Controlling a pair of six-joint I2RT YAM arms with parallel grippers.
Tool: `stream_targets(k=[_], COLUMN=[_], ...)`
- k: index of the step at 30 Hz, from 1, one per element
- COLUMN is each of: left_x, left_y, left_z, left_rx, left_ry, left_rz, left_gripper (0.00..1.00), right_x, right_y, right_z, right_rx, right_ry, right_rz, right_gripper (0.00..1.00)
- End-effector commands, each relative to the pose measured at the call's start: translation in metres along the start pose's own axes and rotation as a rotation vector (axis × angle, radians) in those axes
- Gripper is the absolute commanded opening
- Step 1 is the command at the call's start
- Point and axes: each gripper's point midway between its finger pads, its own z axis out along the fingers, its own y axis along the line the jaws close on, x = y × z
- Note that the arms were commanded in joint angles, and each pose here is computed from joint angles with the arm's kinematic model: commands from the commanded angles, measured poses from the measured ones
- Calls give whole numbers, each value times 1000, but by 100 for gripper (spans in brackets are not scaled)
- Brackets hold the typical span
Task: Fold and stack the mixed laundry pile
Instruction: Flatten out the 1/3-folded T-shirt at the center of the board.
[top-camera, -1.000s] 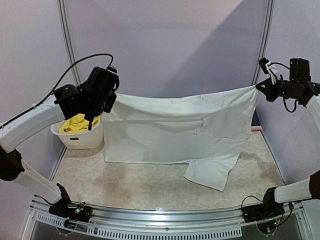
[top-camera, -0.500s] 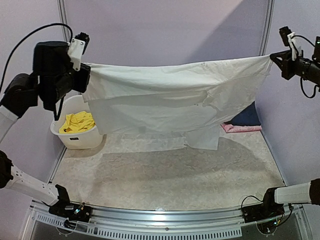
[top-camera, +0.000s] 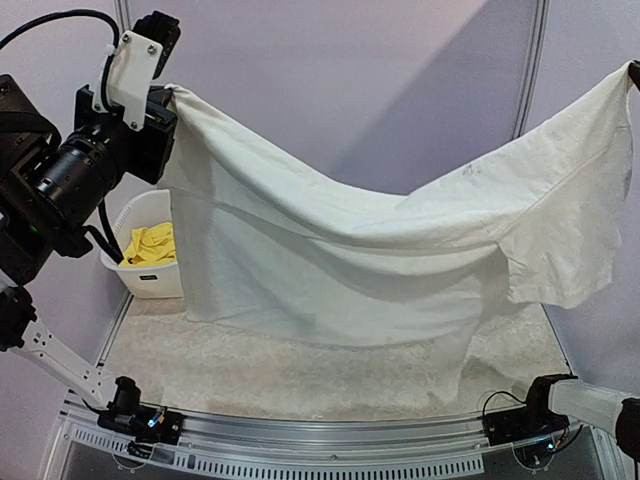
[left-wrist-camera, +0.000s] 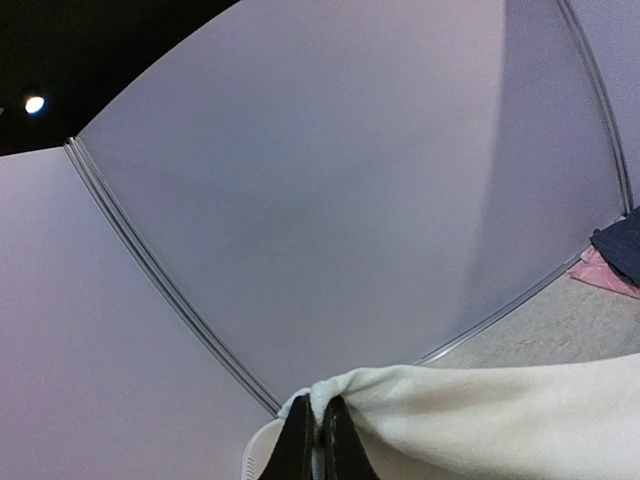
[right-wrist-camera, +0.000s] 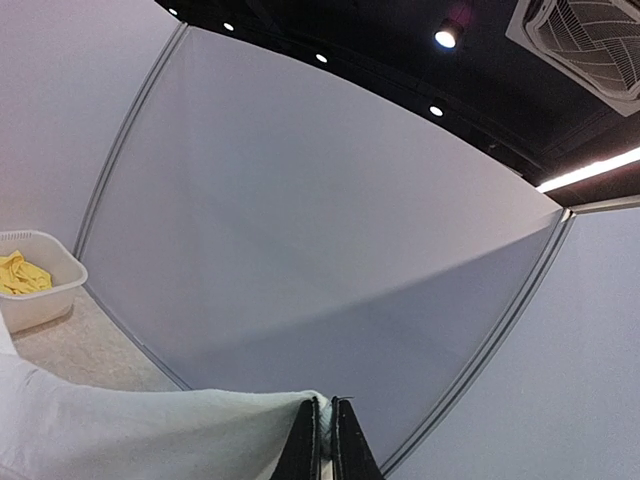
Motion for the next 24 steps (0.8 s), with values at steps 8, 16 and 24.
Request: stream_targets(k=[8,16,24], left_x=[112,332,405], left_y=[9,-137,-200], left_z=[48,112,164], left_rx=[-173,73,75], left_ry=[226,650,785], left_rz=[14,27,74], left_gripper=[0,0,0], right_x=[183,419,537], right_y=[31,114,141], right_z=[81,115,157], right_rx=[-170,-310,-350], right_ry=[380,695,887], right_rz=[232,433,484], right_gripper=[0,0,0])
